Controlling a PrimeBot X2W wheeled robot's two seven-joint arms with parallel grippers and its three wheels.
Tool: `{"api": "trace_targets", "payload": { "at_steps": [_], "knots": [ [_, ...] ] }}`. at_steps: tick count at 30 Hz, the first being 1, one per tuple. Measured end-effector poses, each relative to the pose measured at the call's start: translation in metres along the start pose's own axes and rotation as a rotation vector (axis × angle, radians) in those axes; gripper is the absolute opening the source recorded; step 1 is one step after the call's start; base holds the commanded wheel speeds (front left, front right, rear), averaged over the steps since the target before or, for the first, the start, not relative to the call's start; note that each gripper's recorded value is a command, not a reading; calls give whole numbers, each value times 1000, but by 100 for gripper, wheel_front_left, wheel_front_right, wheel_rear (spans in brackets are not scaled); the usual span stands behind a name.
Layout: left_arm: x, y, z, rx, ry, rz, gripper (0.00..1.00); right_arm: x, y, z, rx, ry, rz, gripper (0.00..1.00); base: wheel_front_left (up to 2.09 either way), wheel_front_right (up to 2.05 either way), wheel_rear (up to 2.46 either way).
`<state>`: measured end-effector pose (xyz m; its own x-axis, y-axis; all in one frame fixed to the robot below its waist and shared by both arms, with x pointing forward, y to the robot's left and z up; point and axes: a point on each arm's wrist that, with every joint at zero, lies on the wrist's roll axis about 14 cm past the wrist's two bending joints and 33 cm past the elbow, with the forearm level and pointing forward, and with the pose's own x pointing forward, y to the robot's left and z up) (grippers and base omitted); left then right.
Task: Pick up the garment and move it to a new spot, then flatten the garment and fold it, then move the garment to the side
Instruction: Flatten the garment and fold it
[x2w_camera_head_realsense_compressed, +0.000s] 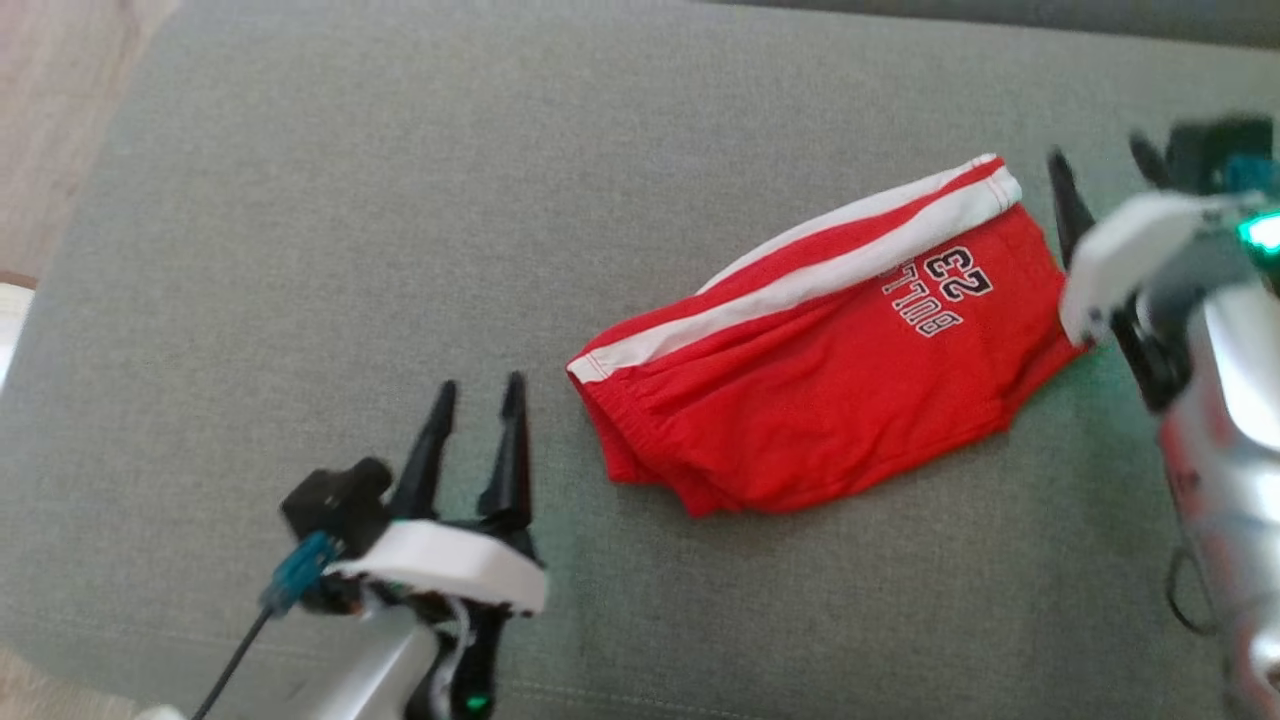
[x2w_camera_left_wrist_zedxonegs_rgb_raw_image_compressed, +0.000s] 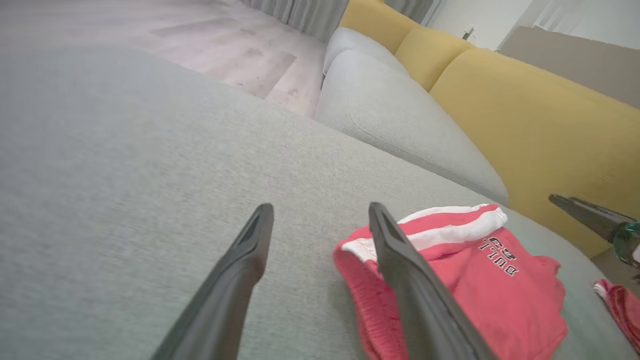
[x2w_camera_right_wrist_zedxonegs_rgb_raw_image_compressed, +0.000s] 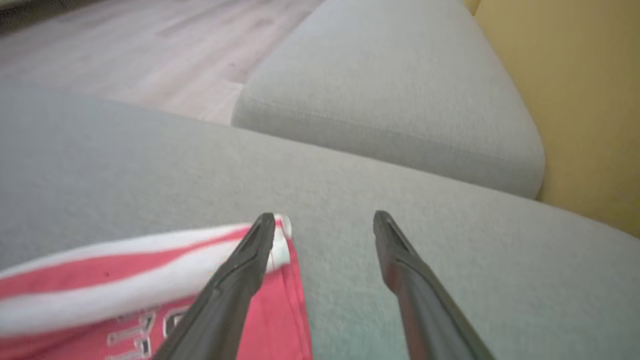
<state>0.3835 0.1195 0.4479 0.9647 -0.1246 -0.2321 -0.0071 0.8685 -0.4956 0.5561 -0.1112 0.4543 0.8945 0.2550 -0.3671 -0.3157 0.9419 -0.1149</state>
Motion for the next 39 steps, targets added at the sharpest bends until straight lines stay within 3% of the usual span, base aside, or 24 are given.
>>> {"api": "trace_targets", "payload": {
  "at_steps": [7,14,15,16,17,18,24,32,39],
  "knots": [
    [-25,35,34,96,-96,106,100,-19,-4,-69,17,238,11,100,0,0,0],
    [-43,58,44,114,-121,187,100,-22,9,-97,84,384,58,100,0,0,0],
    [-45,58,44,113,-121,188,100,-23,10,-100,92,399,63,84,0,0,0],
    [-46,57,45,111,-123,187,100,-24,12,-102,101,414,68,50,0,0,0],
    [-47,57,46,111,-127,189,100,-25,14,-103,116,425,73,38,0,0,0],
    [-49,55,47,108,-133,186,100,-28,17,-104,153,445,83,1,0,0,0],
    [-51,52,48,118,-132,175,100,-39,18,-101,209,428,85,0,0,0,0],
    [-52,37,42,128,-114,120,100,-57,7,-60,293,204,41,0,0,0,0],
    [-52,14,30,132,-84,46,100,-113,-5,-92,455,122,-72,0,0,0,0]
  ]
}}
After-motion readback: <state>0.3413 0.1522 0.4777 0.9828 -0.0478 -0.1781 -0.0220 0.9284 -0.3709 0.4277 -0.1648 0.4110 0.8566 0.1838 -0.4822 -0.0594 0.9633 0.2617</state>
